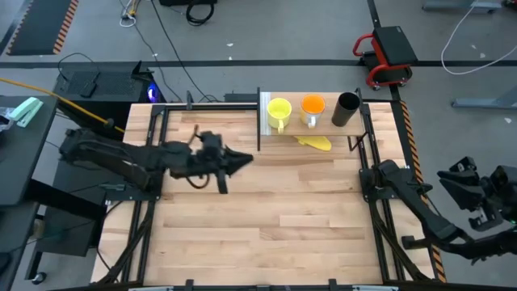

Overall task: Stack small to large cups/mugs on shelf
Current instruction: Return to Home Position

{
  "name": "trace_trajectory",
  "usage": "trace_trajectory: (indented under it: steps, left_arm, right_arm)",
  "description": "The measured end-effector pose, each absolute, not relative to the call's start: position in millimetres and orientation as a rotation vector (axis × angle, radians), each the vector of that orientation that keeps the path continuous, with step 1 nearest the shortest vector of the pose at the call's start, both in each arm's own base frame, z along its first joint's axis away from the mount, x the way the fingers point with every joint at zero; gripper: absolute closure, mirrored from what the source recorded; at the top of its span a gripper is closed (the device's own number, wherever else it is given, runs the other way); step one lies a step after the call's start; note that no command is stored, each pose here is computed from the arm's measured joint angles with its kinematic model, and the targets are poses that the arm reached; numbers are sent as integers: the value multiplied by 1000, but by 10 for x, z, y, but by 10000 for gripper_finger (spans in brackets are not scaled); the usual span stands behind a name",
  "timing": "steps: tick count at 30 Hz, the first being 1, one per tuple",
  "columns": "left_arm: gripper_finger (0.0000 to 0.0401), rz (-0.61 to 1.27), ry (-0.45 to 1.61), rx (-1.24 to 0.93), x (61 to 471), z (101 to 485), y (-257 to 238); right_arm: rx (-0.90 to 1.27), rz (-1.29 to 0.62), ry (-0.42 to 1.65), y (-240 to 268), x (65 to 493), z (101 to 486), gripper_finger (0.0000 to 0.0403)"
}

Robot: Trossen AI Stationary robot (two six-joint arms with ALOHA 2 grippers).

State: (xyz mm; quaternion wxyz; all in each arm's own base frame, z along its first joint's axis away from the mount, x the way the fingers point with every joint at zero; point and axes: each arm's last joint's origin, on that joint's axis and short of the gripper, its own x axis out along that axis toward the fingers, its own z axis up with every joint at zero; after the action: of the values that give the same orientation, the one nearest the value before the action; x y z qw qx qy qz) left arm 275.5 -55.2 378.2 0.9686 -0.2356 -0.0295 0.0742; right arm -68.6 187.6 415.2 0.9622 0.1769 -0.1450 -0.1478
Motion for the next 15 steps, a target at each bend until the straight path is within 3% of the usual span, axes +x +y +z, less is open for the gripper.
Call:
trace_trajectory:
  steps: [9, 15]
  left_arm:
    - [368, 381, -46, -434, 2217, 3979, -368]
    - [361, 423, -90, -447, 1843, 4130, -264]
  right_arm:
    - [345, -275, -322, 1665, -1045, 4162, 298]
    - [348, -264, -343, 1484, -1258, 4171, 298]
